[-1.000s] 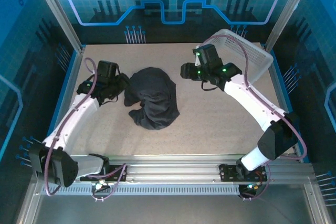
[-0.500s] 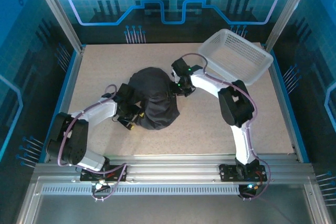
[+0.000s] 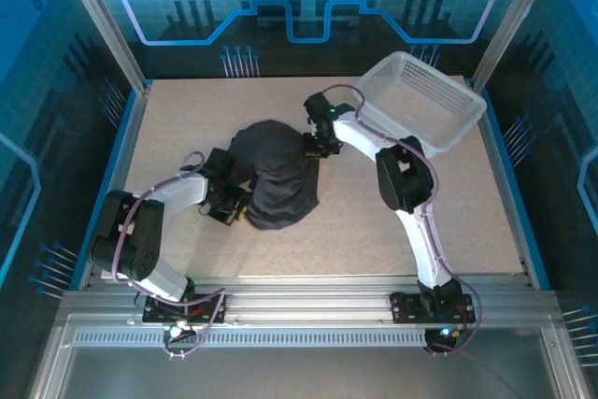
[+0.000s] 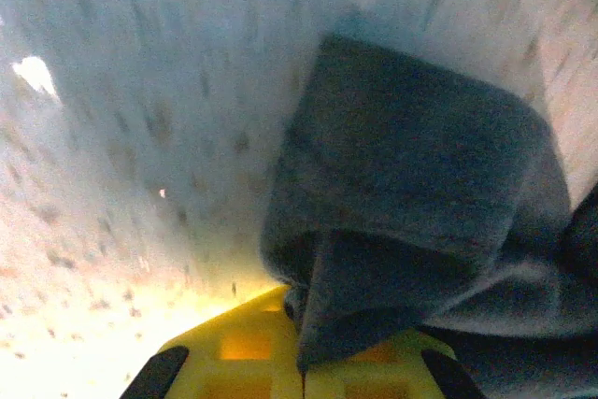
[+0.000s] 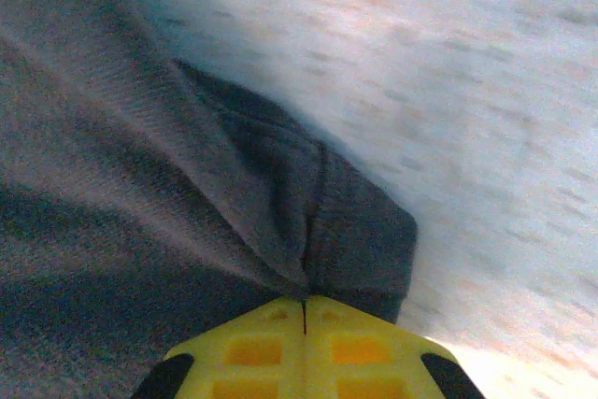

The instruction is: Fold and stack the t-shirts

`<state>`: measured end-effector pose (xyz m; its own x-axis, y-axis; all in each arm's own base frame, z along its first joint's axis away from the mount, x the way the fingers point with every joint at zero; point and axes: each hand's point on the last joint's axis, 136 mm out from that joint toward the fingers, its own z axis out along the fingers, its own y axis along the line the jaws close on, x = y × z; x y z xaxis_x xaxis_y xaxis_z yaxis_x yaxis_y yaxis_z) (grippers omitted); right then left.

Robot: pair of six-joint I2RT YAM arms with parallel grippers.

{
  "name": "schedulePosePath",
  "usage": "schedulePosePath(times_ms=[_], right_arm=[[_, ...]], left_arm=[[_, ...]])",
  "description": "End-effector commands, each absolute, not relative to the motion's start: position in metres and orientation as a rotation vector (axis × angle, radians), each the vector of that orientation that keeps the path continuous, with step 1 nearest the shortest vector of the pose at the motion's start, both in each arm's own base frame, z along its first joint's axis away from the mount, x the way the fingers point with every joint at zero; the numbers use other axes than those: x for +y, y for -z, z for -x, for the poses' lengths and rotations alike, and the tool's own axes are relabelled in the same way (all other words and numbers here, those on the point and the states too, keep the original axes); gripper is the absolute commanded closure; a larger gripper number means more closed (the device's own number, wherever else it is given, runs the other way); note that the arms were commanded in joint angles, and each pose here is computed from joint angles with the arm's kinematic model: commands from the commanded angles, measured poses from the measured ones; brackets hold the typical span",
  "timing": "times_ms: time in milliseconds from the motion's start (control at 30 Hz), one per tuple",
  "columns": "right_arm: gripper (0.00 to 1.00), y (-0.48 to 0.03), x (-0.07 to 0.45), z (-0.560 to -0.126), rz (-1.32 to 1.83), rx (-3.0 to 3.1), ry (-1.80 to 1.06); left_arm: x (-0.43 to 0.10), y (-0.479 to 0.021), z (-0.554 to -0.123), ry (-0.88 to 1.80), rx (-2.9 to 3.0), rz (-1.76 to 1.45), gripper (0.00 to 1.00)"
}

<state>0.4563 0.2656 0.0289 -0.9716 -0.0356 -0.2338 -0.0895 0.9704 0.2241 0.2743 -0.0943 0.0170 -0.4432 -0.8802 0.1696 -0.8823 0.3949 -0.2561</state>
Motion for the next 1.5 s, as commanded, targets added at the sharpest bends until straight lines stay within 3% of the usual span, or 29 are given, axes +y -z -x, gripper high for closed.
schedulePosePath(times_ms=[0,200,433,533,633,733,867,900,967,1000,1033,1133,1200,1300,1400,1467], right_arm=[[1.00,-0.093,0.226,-0.466,-0.086,2.778,-0.351],[1.00,-0.196,0.186,-0.457,-0.211,2.578,-0.411],[1.00,-0.333,0.147,-0.422,-0.323,2.167,-0.495],[1.00,-0.380,0.156,-0.404,-0.247,2.024,-0.566],[1.00,-0.399,0.198,-0.386,-0.059,1.989,-0.657],[1.00,-0.382,0.271,-0.361,0.213,2.045,-0.821],[1.00,-0.323,0.373,-0.317,0.594,2.207,-1.118],[0.90,-0.305,0.393,-0.308,0.670,2.262,-1.196],[0.65,-0.281,0.417,-0.296,0.772,2.353,-1.272],[0.58,-0.274,0.424,-0.292,0.813,2.371,-1.278],[0.54,-0.271,0.424,-0.295,0.824,2.375,-1.259],[0.46,-0.268,0.402,-0.325,0.700,2.382,-1.170],[0.47,-0.254,0.369,-0.360,0.524,2.423,-1.072],[0.53,-0.216,0.301,-0.415,0.200,2.525,-0.804],[0.64,-0.174,0.242,-0.458,-0.089,2.605,-0.581],[0.65,-0.151,0.215,-0.480,-0.220,2.629,-0.479]], left_arm=[[-0.074,-0.040,-0.319,-0.560,-2.736,-1.678,1.00],[-0.071,-0.103,-0.423,-0.839,-2.909,-1.598,1.00],[-0.096,-0.255,-0.565,-1.518,-3.055,-1.510,1.00],[-0.094,-0.323,-0.595,-1.773,-3.102,-1.486,1.00],[-0.072,-0.368,-0.604,-1.884,-3.138,-1.562,1.00],[-0.035,-0.369,-0.601,-1.816,-3.142,-1.711,1.00],[0.007,-0.330,-0.599,-1.680,-3.098,-1.845,1.00],[0.014,-0.316,-0.599,-1.629,-3.103,-1.849,1.00],[0.024,-0.287,-0.594,-1.507,-3.088,-1.860,0.59],[0.028,-0.275,-0.589,-1.422,-3.088,-1.862,0.43],[0.031,-0.264,-0.579,-1.302,-3.113,-1.848,0.36],[0.036,-0.246,-0.542,-1.002,-3.179,-1.847,0.31],[0.032,-0.230,-0.511,-0.866,-3.175,-1.862,0.33],[0.001,-0.197,-0.457,-0.696,-3.132,-1.777,0.38],[-0.047,-0.151,-0.396,-0.654,-2.969,-1.686,0.45],[-0.078,-0.125,-0.358,-0.645,-2.870,-1.657,0.48]])
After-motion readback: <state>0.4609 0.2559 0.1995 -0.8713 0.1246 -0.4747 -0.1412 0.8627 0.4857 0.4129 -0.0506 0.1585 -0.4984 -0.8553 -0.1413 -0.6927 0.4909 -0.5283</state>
